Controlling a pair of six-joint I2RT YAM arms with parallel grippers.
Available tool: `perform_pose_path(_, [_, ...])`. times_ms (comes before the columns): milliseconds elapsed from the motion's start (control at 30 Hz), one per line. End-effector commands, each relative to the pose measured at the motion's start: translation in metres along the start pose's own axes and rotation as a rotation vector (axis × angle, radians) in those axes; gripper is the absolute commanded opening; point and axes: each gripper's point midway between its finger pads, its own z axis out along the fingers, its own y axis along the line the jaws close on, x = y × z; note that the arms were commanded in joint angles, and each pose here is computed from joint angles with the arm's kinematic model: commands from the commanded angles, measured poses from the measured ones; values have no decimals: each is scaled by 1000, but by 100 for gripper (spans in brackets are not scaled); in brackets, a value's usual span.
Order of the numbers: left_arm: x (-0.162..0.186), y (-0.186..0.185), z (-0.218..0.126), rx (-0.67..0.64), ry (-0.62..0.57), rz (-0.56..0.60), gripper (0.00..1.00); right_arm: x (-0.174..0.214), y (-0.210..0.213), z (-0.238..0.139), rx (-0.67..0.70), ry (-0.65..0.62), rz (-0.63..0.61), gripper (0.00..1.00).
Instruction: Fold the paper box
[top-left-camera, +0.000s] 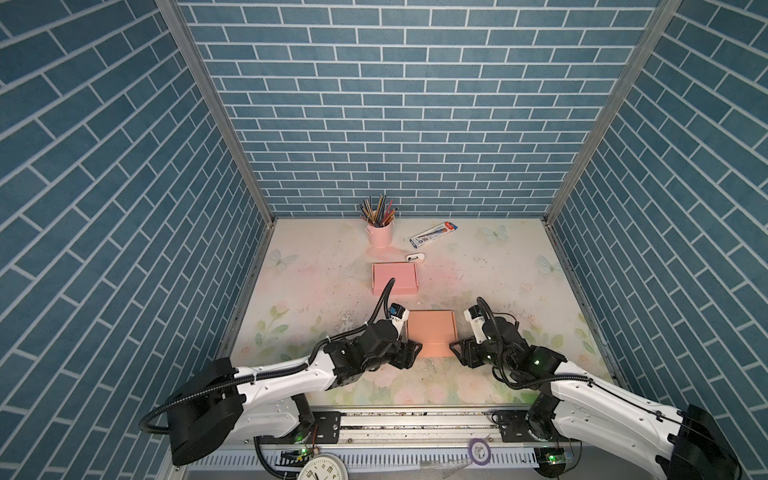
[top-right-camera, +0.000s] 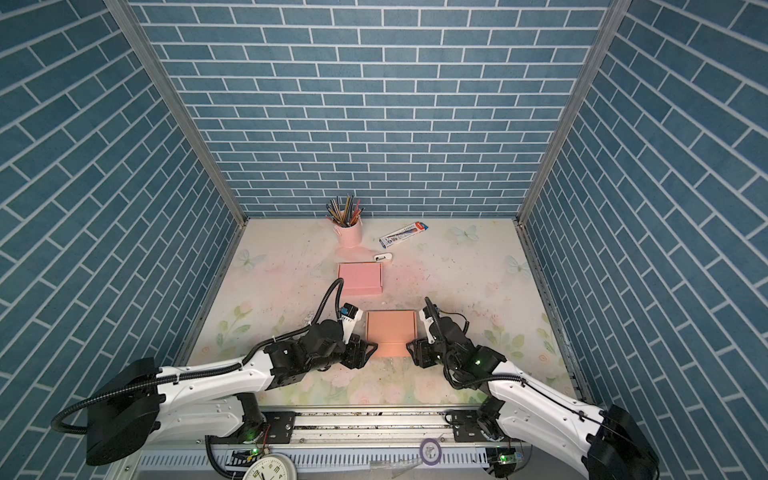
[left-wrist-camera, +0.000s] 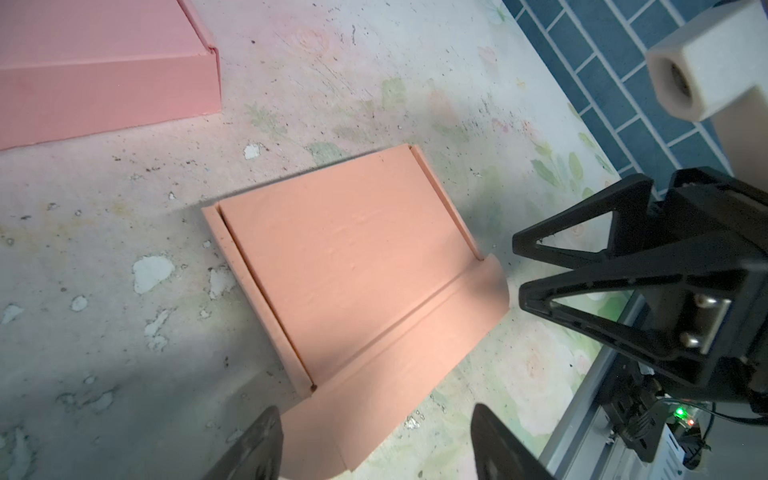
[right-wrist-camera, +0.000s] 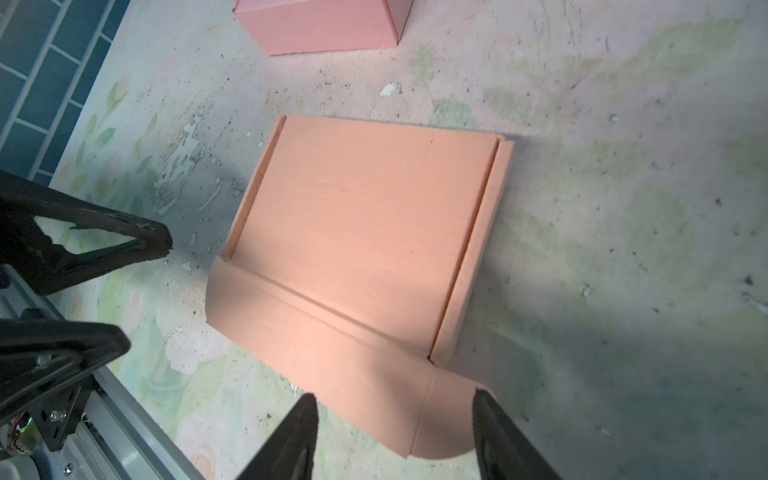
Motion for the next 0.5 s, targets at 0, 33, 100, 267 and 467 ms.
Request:
perform_pose_path(0, [14, 10, 4, -39, 30, -21, 73, 8, -6, 0, 27, 10, 51, 60])
perform_pose_path(33, [14, 9, 5, -36, 29, -23, 73, 10, -6, 0, 28, 15, 52, 60])
perform_pose_path(100, [14, 8, 7, -35, 27, -23, 73, 12, -7, 1, 30, 20, 55, 60])
perform_pose_path(267, [16, 5, 13, -17, 36, -21, 74, 14, -7, 4, 30, 28, 54, 60])
perform_pose_path(467, [21, 3, 16, -8, 42, -28, 74, 14, -5, 7, 20, 27, 52, 60])
